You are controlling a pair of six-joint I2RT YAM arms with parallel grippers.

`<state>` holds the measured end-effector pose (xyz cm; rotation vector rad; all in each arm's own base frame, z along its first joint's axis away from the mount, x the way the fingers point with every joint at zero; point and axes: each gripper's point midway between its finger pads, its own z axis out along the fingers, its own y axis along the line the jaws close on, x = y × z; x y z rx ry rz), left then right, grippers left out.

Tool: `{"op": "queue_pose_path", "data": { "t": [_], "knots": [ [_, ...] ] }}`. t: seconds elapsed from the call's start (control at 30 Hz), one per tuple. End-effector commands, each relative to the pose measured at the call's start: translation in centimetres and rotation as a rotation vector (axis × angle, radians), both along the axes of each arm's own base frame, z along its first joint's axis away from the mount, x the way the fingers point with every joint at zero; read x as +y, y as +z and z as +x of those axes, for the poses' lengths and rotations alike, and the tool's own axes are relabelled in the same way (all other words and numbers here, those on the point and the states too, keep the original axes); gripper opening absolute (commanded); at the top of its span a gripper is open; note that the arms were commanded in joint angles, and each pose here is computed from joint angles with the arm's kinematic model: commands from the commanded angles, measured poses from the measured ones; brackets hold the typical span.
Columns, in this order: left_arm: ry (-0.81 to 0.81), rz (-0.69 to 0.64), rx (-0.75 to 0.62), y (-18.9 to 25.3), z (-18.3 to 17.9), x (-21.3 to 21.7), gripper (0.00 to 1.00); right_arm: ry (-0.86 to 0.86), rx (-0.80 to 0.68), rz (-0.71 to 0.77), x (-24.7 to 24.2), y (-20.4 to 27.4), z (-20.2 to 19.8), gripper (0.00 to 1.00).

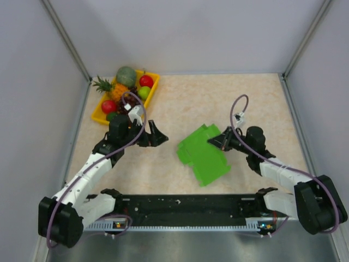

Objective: Fold the paper box

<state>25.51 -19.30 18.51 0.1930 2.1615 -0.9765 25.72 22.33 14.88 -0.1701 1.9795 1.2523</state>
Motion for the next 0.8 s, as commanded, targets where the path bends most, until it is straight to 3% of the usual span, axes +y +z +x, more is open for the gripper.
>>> {"op": "queue_pose_path", "data": {
  "t": [0.0,0.13,0.2,0.27,0.4,0.77],
  "knots": [
    [0.052,-0.211,0.025,0.5,1.9,-2.0,0.92,-0.367,-0.004,0.284,-3.6,3.1,3.0,0.00],
    [-0.071,-0.268,0.173,-2.6,1.0,-4.6,0.78,-0.432,-0.006,0.365,-4.6,2.5,2.7,0.00],
    [-0.093,-0.262,0.221,-3.8,1.5,-5.8,0.79,-0.435,-0.024,0.392,-4.8,2.5,2.5,0.00],
    [-0.126,-0.243,0.244,-4.5,1.3,-7.2,0.86,-0.424,-0.054,0.426,-4.8,3.1,2.2,0.00],
    [-0.145,-0.245,0.254,-5.2,1.8,-9.0,0.87,-0.398,-0.080,0.462,-4.6,3.5,1.7,0.00],
    [-0.173,-0.222,0.242,-6.2,3.4,-10.4,0.41,-0.344,-0.067,0.466,-3.9,2.2,0.9,0.00]
  ]
}}
